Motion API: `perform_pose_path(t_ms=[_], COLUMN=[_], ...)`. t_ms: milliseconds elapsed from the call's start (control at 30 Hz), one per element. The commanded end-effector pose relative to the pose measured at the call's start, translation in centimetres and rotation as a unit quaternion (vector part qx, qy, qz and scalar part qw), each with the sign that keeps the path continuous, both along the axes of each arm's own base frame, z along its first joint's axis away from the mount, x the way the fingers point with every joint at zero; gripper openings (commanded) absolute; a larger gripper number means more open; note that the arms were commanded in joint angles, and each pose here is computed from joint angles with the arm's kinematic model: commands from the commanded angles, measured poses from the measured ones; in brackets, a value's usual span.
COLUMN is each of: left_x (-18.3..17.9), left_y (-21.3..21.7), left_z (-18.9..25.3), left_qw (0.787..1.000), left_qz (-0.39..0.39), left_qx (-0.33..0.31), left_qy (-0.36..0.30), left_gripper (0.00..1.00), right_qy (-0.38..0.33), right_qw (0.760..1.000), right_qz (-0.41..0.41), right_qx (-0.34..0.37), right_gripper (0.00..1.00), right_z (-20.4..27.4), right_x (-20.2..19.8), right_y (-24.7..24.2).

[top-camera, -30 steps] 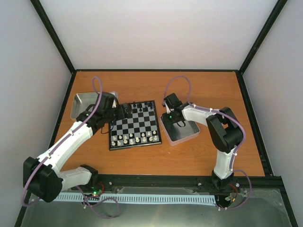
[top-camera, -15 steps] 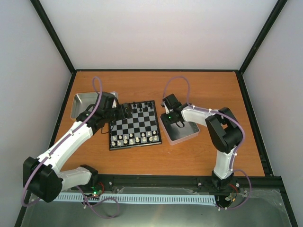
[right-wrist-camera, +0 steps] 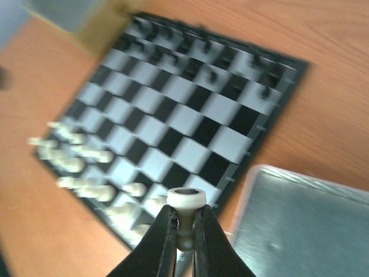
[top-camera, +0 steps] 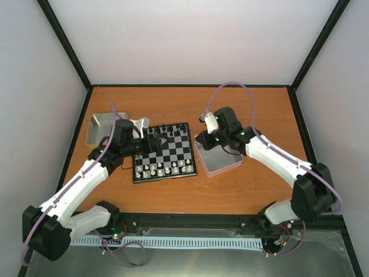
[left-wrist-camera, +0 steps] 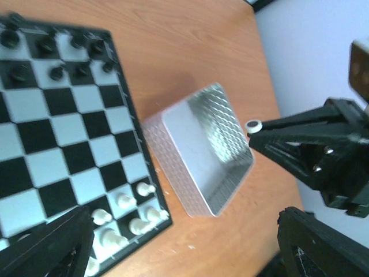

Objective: Set up the chess pieces on the board
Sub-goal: Place the chess piece on the chessboard.

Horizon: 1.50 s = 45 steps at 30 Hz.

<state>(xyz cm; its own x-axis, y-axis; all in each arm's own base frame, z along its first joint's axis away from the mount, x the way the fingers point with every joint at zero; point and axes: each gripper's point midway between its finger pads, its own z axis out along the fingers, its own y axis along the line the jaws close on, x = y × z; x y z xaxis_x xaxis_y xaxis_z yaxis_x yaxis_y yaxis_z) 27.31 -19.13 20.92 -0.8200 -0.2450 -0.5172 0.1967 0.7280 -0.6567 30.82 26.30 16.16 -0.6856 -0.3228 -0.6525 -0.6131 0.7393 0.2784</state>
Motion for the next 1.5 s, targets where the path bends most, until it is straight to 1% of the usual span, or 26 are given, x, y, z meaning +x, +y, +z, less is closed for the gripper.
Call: perform_pose_path(t_ms=[0,67,100,167,267,333,367,433,500,600,733,900,1000,1133,1300,1400,1467], left_x=[-2.4,-3.4,-3.7,-4.0,-3.9,-3.8,-3.9,-4.2,-4.3,-4.7,-4.7,-4.5,-4.2,-3.9,-3.7,-3.8,-3.8], left_y=[-3.2,-4.0,-4.2,-4.5,-4.5,-4.7,-4.8,-5.1,-5.1,-5.2,-5.0,-5.3,-5.4,-5.4,-5.6,-5.7,-5.8], left_z=[2.8,3.2,3.2,3.5,4.6,4.7,4.6,3.8,3.3,3.4,2.3,2.2,1.9,1.9,2.3,2.1,2.1], left_qw=[0.987,0.976,0.970,0.962,0.957,0.956,0.955,0.953,0.956,0.956,0.958,0.957,0.957,0.957,0.955,0.954,0.953], left_qz=[-0.077,-0.087,-0.090,-0.092,-0.090,-0.095,-0.100,-0.112,-0.116,-0.126,-0.120,-0.123,-0.122,-0.118,-0.124,-0.128,-0.129], left_qx=[-0.143,-0.195,-0.216,-0.247,-0.270,-0.271,-0.271,-0.267,-0.254,-0.247,-0.237,-0.240,-0.237,-0.242,-0.250,-0.253,-0.255], left_qy=[0.009,0.044,0.061,0.074,0.058,0.064,0.069,0.089,0.092,0.093,0.107,0.110,0.114,0.109,0.100,0.102,0.103], left_gripper=[0.89,0.90,0.90,0.90,0.91,0.91,0.88,0.78,0.72,0.67,0.64,0.47,0.31,0.17,0.14,0.06,0.04], right_qy=[-0.001,-0.009,-0.013,-0.033,-0.042,-0.046,-0.046,-0.050,-0.051,-0.039,-0.043,-0.044,-0.043,-0.044,-0.048,-0.048,-0.049], right_qw=[0.980,0.965,0.960,0.951,0.943,0.938,0.935,0.932,0.931,0.933,0.932,0.932,0.932,0.931,0.930,0.930,0.931], right_qz=[0.153,0.206,0.222,0.251,0.281,0.298,0.307,0.316,0.319,0.320,0.325,0.325,0.326,0.329,0.330,0.330,0.328], right_qx=[0.126,0.163,0.172,0.180,0.175,0.172,0.172,0.172,0.172,0.162,0.153,0.156,0.155,0.154,0.156,0.156,0.154], right_gripper=[0.05,0.06,0.06,0.06,0.06,0.06,0.06,0.06,0.06,0.06,0.06,0.06,0.07,0.07,0.09,0.13,0.14], right_z=[4.9,6.6,7.0,7.6,7.1,6.9,6.8,6.9,6.7,5.8,5.5,5.9,5.6,5.6,5.9,6.0,6.1], right_x=[-5.5,-7.4,-8.0,-9.0,-9.8,-10.1,-10.3,-10.2,-9.9,-9.4,-9.0,-8.6,-8.6,-8.7,-8.7,-8.7,-8.7], right_y=[4.3,5.4,5.7,6.5,7.4,8.0,8.4,9.0,9.5,9.9,10.2,10.6,10.7,10.6,10.7,10.8,10.7])
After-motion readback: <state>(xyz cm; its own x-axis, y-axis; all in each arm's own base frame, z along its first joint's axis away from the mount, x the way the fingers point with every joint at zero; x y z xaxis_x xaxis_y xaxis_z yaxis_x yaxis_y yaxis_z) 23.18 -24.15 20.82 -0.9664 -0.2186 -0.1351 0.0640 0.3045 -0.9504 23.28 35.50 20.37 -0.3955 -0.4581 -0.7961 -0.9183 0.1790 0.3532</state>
